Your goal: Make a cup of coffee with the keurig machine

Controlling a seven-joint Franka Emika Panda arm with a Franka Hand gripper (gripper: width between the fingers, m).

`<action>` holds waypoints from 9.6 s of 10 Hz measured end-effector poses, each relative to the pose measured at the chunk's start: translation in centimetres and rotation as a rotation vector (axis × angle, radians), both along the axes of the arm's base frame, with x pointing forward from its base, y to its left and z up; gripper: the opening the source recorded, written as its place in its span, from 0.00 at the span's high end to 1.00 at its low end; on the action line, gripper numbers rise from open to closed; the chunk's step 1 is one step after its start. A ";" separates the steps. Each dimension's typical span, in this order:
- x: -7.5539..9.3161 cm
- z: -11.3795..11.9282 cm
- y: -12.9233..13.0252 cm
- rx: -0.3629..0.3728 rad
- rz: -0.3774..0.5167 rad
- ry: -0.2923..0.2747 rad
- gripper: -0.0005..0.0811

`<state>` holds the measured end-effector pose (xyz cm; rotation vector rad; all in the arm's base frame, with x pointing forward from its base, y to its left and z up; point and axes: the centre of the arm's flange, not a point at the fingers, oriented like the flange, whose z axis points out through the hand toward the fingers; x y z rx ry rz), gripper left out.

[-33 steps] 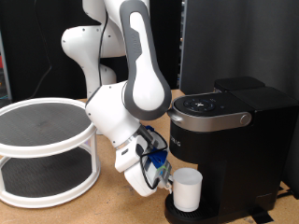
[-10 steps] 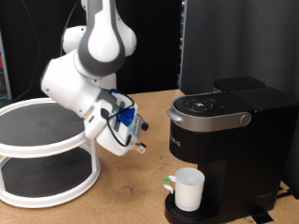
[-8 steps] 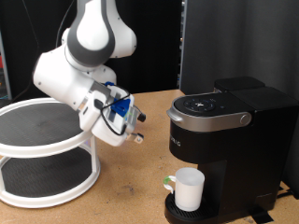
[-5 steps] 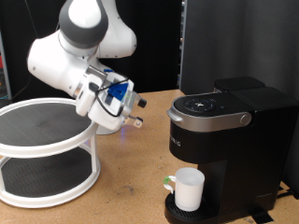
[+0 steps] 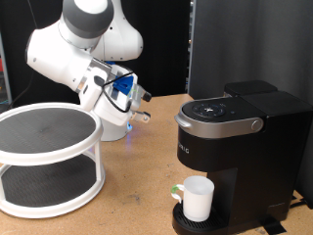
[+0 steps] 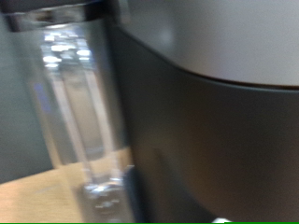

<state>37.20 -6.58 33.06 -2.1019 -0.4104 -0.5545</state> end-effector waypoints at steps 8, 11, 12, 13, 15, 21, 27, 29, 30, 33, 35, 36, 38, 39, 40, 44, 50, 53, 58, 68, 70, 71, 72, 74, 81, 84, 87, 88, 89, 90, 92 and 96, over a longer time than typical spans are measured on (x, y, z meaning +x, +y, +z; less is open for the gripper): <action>1.1 8.9 -0.1 0.063 -0.009 0.002 0.01; 0.9 8.9 0.0 0.067 0.003 0.004 0.01; 0.8 8.8 0.0 0.071 0.005 0.004 0.01; 1.0 9.0 0.2 0.081 -0.001 0.004 0.01; 1.8 10.4 1.7 0.054 0.016 0.021 0.01; 4.0 13.9 6.7 -0.244 0.198 0.056 0.01; 4.6 15.5 10.3 -0.508 0.349 0.052 0.01; 5.4 17.0 11.3 -0.509 0.291 0.049 0.01; 5.8 17.6 11.7 -0.512 0.268 0.045 0.01; 7.7 18.6 12.4 -0.519 0.215 0.035 0.01; 9.2 18.7 12.7 -0.516 0.191 0.042 0.01; 10.0 18.7 12.8 -0.513 0.185 0.051 0.01; 11.7 18.4 12.7 -0.513 0.184 0.062 0.01; 12.4 18.1 12.6 -0.518 0.185 0.063 0.01; 13.0 17.9 12.6 -0.525 0.187 0.062 0.01; 14.5 17.3 13.4 -0.655 0.258 0.076 0.01; 15.1 16.5 15.2 -0.693 0.295 0.080 0.01; 15.3 15.5 15.8 -0.780 0.312 0.084 0.01; 15.6 14.0 15.6 -0.812 0.314 0.082 0.73; 14.4 9.7 15.2 -0.745 0.272 -0.036 0.99; 13.9 9.4 15.1 -0.750 0.268 -0.042 0.99; 13.8 9.3 15.0 -0.753 0.265 -0.047 0.99; 13.8 9.3 15.0 -0.755 0.265 -0.048 0.99; 13.8 9.3 15.0 -0.758 0.267 -0.048 0.99; 15.3 9.3 15.0 -0.770 0.310 0.156 0.99; 16.2 9.2 14.3 -0.747 0.354 0.254 0.99; 16.6 9.1 14.0 -0.751 0.382 0.284 0.99; 16.6 9.1 14.0 -0.751 0.382 0.285 0.99; 16.6 9.1 14.0 -0.750 0.382 0.284 0.99; 16.6 9.1 14.0 -0.746 0.381 0.283 0.99; 16.5 9.0 13.7 -0.710 0.393 0.254 0.99; 15.2 8.8 12.3 -0.613 0.435 0.135 0.99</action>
